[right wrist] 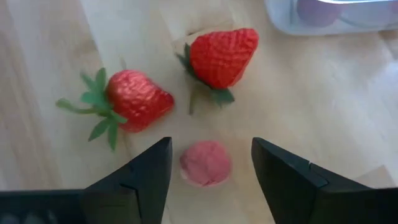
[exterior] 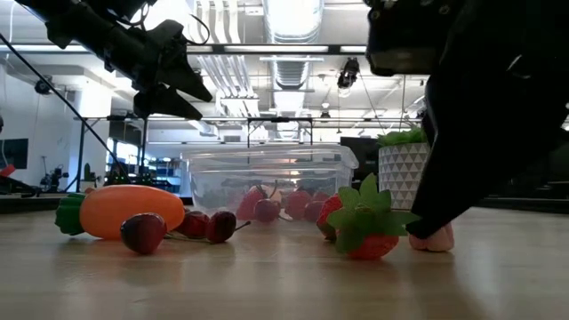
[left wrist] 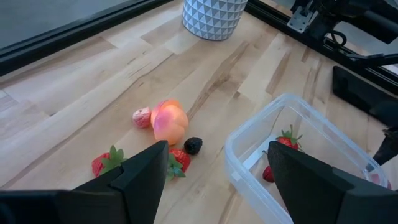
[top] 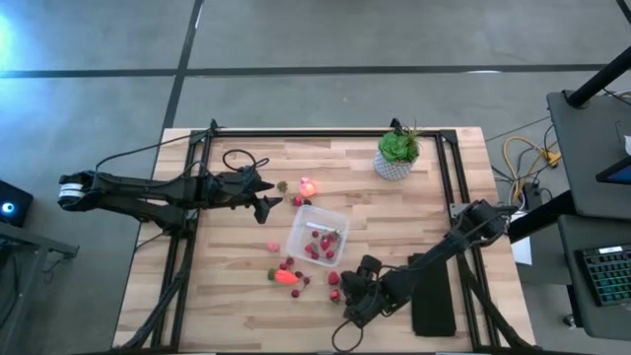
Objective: Pick and placing Produce into tupperware
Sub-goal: Put the pink peach into the transparent container
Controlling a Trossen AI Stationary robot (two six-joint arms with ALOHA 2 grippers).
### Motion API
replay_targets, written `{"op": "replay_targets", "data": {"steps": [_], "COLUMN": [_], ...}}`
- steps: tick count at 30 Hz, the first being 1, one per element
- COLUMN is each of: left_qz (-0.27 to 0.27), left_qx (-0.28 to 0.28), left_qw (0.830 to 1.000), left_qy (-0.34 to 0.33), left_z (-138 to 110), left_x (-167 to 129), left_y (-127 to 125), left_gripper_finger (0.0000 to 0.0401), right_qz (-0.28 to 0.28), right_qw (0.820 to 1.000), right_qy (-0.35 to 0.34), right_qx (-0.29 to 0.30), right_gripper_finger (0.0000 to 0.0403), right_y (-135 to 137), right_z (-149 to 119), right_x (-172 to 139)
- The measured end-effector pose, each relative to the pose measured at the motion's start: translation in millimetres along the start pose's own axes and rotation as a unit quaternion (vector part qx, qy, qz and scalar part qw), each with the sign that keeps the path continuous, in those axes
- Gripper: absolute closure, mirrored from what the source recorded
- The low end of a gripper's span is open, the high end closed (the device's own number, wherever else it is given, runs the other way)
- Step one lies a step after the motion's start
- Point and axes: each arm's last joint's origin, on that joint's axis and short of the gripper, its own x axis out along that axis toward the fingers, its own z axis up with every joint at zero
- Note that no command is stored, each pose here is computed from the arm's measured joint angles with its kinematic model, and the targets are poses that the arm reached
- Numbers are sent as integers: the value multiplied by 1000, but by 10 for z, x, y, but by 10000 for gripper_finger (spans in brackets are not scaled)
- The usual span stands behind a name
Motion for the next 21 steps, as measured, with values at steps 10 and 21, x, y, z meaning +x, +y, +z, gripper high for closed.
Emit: {"op": "replay_targets", "data": {"steps": [10,21], "left_qz": [0,0], "left_qx": [5,5], "left_qw": [1000,1000], "left_qy": [0,0], "left_z": [0,0], "left_x": [0,0], "left_y": [0,0], "left_gripper_finger": [139,139], "right_qz": [7,18], "right_qw": [1000,999], "right_qy": [11,34], "right_qx": [-1,16], "right_gripper_finger": [251,310], "right_y": [-3,-25], "right_z": [6,23], "right_x": [6,-11]}}
